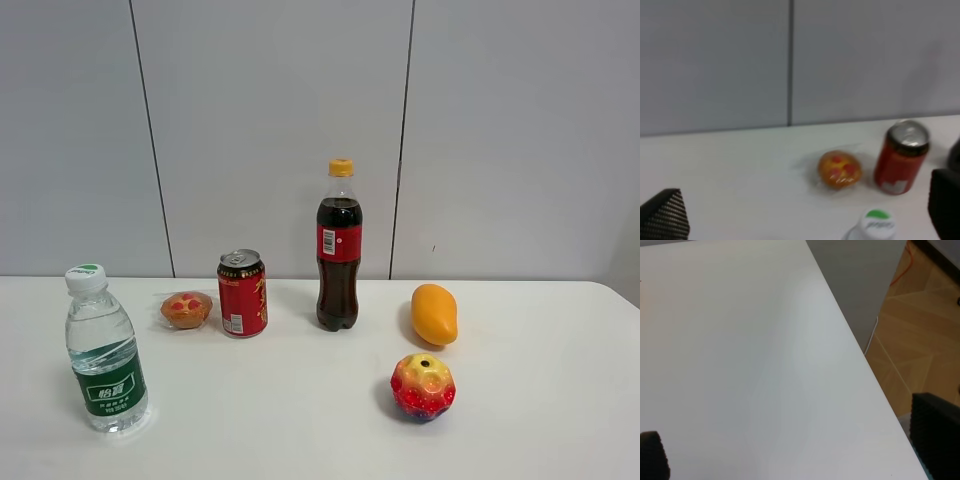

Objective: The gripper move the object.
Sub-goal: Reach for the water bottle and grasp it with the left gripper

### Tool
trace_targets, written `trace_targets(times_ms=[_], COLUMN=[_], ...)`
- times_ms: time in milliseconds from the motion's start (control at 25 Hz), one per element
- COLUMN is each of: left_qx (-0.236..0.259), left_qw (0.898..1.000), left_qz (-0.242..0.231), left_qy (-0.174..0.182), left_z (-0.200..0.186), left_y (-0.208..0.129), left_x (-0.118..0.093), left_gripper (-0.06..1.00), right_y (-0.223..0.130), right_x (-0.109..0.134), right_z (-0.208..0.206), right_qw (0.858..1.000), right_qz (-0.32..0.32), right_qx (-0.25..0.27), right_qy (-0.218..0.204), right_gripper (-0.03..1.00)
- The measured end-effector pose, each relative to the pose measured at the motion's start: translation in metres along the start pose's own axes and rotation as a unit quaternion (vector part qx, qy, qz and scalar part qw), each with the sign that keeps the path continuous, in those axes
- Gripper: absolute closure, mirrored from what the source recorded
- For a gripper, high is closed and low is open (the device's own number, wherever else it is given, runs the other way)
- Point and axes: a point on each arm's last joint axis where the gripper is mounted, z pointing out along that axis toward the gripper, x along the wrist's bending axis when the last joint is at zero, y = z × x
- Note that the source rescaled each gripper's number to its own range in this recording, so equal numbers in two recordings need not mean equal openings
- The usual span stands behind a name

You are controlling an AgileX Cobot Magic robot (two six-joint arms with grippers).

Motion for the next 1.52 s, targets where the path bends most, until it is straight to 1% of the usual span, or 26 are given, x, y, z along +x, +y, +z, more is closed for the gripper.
trace_targets(times_ms=[120, 280, 400, 520, 600, 680, 840, 1080, 1280, 1360, 1520], left_qx=[0.002, 0.025, 0.032, 0.037, 0.035, 0.023, 0.000, 0.012, 0.024, 0.028, 0.033], left_qw=[0.999, 0.994, 0.988, 0.985, 0.985, 0.986, 0.987, 0.988, 0.993, 0.994, 0.993], left_qz=[0.012, 0.047, 0.073, 0.085, 0.086, 0.085, 0.083, 0.086, 0.077, 0.081, 0.092], left_qy=[-0.043, -0.099, -0.130, -0.144, -0.144, -0.141, -0.135, -0.127, -0.083, -0.072, -0.072], left_z=[0.013, 0.029, 0.039, 0.048, 0.053, 0.058, 0.062, 0.065, 0.079, 0.084, 0.091], left_y=[-0.001, -0.009, -0.014, -0.018, -0.022, -0.029, -0.053, -0.082, -0.091, -0.094, -0.099], left_x=[-0.014, -0.036, -0.050, -0.059, -0.060, -0.060, -0.057, -0.052, -0.037, -0.032, -0.031], left_gripper=[-0.01, -0.01, -0.01, -0.01, -0.01, -0.01, -0.01, -0.01, -0.01, -0.01, -0.01], right_y=[0.000, 0.000, 0.000, 0.000, 0.000, 0.000, 0.000, 0.000, 0.000, 0.000, 0.000], right_x=[0.000, 0.000, 0.000, 0.000, 0.000, 0.000, 0.000, 0.000, 0.000, 0.000, 0.000], right_z=[0.000, 0.000, 0.000, 0.000, 0.000, 0.000, 0.000, 0.000, 0.000, 0.000, 0.000], right_qw=[1.000, 1.000, 1.000, 1.000, 1.000, 1.000, 1.000, 1.000, 1.000, 1.000, 1.000], right_qz=[0.000, 0.000, 0.000, 0.000, 0.000, 0.000, 0.000, 0.000, 0.000, 0.000, 0.000], right_qx=[0.000, 0.000, 0.000, 0.000, 0.000, 0.000, 0.000, 0.000, 0.000, 0.000, 0.000], right_qy=[0.000, 0.000, 0.000, 0.000, 0.000, 0.000, 0.000, 0.000, 0.000, 0.000, 0.000], right_gripper=[-0.03, -0.03, -0.03, -0.03, -0.03, -0.03, -0.03, -0.03, -0.03, -0.03, -0.03])
